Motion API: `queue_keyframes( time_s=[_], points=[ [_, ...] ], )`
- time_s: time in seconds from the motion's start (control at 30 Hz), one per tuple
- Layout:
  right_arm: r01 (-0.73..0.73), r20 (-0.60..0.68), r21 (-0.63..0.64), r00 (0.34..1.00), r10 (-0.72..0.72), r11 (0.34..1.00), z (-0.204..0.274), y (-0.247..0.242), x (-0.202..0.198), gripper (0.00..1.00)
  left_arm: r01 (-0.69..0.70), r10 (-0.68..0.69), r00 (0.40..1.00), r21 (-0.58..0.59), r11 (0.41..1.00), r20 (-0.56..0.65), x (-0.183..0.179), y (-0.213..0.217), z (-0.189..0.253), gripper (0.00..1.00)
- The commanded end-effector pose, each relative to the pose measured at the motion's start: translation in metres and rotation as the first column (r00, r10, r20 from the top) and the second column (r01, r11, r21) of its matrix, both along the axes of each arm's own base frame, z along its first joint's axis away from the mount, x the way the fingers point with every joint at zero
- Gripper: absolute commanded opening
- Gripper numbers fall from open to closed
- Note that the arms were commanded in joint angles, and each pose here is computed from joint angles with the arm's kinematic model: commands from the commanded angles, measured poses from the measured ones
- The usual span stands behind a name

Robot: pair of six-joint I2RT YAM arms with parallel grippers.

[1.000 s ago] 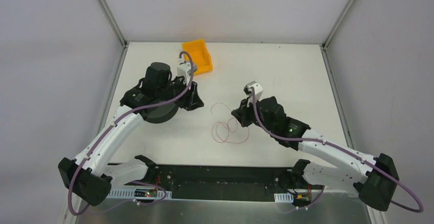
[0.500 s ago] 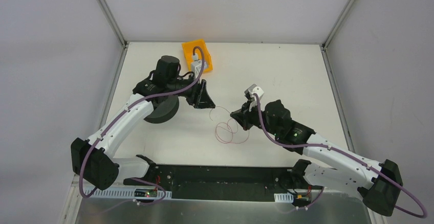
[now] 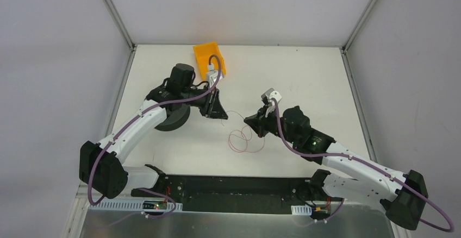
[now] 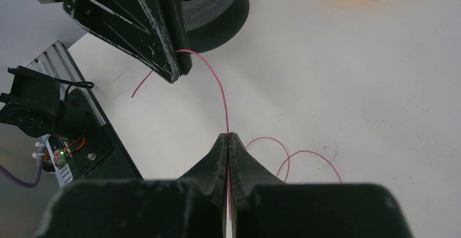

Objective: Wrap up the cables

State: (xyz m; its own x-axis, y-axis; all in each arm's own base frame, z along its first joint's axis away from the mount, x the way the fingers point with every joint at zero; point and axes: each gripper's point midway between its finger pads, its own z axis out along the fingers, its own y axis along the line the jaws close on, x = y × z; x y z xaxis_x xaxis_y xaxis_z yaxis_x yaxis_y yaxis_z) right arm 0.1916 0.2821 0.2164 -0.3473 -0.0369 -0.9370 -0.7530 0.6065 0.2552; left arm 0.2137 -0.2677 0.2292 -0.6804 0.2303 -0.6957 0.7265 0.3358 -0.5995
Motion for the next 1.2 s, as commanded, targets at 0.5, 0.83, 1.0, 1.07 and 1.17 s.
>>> queue_keyframes(
  time_s=[0.5, 0.83, 1.0, 1.07, 1.17],
  points=[
    [-0.124, -0.227, 0.23, 0.958, 0.177, 0.965, 0.054, 0.027, -0.015, 0.44, 0.108, -0.142, 0.885, 0.101, 0.989, 0.443, 0.001, 0.002, -0.001, 0.0],
    [-0.17, -0.183, 0.196, 0.961, 0.206, 0.966, 0.03, 0.032, 0.0, 0.54, 0.15, -0.173, 0.863, 0.087, 0.985, 0.475, -0.007, 0.002, 0.005, 0.0],
    [-0.169, -0.218, 0.174, 0.954, 0.206, 0.97, 0.007, 0.033, 0.001, 0.54, 0.155, -0.178, 0.86, 0.088, 0.984, 0.478, -0.009, 0.002, 0.004, 0.0],
    [-0.167, -0.219, 0.182, 0.954, 0.206, 0.969, 0.001, 0.034, 0.001, 0.54, 0.155, -0.178, 0.859, 0.087, 0.984, 0.48, -0.009, 0.003, 0.004, 0.0],
    [-0.168, -0.221, 0.194, 0.952, 0.21, 0.967, -0.006, 0.035, 0.002, 0.5, 0.154, -0.178, 0.859, 0.089, 0.984, 0.48, -0.009, 0.003, 0.003, 0.0]
  ],
)
